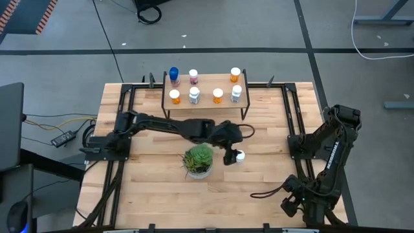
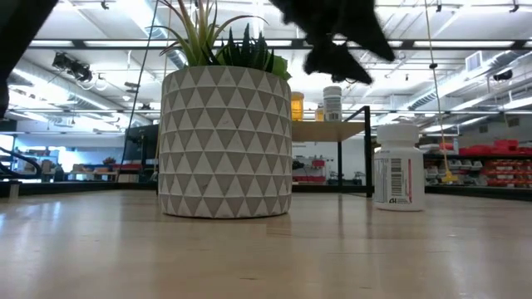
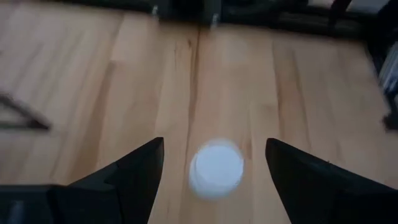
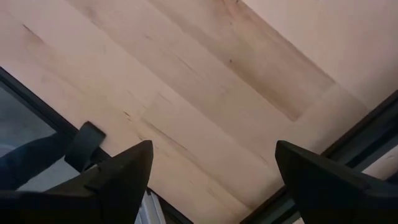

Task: Pick and place medicine bottles onto shelf by color
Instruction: Put the white pill bottle on the shelf

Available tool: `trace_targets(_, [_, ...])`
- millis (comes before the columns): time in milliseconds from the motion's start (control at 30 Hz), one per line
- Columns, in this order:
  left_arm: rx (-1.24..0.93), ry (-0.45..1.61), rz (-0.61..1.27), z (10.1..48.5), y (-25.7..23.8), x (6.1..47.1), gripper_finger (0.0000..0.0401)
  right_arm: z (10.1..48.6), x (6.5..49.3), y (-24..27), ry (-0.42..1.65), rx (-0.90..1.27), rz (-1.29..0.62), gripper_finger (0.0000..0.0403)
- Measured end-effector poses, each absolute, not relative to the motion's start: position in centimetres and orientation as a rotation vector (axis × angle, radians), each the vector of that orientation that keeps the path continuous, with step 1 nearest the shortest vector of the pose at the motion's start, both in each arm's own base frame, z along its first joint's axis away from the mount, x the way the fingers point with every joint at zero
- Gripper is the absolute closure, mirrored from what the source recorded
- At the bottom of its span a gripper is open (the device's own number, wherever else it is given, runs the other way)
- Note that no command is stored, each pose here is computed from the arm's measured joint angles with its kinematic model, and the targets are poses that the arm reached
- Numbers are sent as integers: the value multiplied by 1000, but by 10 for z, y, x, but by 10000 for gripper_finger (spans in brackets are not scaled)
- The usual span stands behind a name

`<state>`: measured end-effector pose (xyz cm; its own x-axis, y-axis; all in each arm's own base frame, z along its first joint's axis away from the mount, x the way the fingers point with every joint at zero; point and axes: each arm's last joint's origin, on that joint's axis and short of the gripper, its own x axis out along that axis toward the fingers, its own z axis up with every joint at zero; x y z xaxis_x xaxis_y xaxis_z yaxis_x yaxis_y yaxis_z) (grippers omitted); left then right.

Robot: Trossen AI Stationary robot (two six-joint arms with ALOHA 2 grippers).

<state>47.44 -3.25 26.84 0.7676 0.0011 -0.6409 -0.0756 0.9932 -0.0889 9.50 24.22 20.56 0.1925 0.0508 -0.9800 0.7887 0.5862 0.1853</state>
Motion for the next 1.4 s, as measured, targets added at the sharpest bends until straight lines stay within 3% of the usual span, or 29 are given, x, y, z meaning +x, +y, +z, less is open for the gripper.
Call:
trace_targets(233, [-92, 817, -16, 263, -33, 499, 112, 205, 96, 241, 1286, 818, -621, 56])
trace_targets(400, [-18, 787, -74, 267, -49, 508, 112, 205, 97, 240, 1277, 812, -629, 56])
trace_targets(567, [19, 875, -104, 242, -61, 509, 112, 205, 98, 238, 1258, 805, -638, 56])
trace_targets(867, [93, 891, 3, 233, -60, 511, 112, 205, 99, 238, 1247, 809, -639, 56])
trace_targets(1400, [55, 941, -19, 209, -58, 517, 112, 205, 102, 237, 1236, 819, -646, 56])
